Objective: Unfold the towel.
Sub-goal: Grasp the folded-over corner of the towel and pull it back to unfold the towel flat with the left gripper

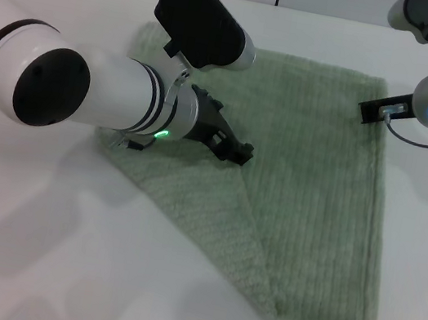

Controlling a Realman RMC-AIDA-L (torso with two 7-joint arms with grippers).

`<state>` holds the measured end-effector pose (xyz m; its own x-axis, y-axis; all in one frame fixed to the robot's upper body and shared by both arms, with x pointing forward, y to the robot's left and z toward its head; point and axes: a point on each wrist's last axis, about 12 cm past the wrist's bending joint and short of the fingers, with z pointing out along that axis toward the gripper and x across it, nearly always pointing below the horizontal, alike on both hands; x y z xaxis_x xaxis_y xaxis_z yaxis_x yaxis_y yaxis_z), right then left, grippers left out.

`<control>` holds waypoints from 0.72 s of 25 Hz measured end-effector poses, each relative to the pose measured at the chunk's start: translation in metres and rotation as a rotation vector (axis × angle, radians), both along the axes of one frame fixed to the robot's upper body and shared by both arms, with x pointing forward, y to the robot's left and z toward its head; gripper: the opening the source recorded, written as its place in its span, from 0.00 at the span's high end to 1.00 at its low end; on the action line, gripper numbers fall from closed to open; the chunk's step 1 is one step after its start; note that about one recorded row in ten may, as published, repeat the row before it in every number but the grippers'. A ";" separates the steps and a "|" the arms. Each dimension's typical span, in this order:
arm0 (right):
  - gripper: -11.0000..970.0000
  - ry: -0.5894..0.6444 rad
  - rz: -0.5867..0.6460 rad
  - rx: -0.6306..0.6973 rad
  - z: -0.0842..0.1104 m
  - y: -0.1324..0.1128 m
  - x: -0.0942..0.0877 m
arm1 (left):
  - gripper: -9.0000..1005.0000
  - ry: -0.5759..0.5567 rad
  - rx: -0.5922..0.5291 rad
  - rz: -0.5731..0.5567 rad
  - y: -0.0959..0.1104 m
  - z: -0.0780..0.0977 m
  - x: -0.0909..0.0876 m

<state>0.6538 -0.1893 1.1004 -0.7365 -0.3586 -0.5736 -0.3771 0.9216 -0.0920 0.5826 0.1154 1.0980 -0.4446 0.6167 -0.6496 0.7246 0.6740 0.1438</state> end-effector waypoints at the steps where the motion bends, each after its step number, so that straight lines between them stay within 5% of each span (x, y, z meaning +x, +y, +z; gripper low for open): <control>1: 0.99 0.000 0.000 0.000 0.000 0.000 0.000 | 0.15 0.000 0.000 0.000 0.000 0.000 0.000; 15: 0.99 0.003 -0.003 -0.001 -0.001 -0.001 -0.001 | 0.30 0.010 0.032 -0.013 0.000 0.003 0.002; 18: 0.99 0.003 -0.003 -0.001 -0.001 -0.002 -0.001 | 0.47 0.013 0.039 -0.017 -0.001 0.002 0.002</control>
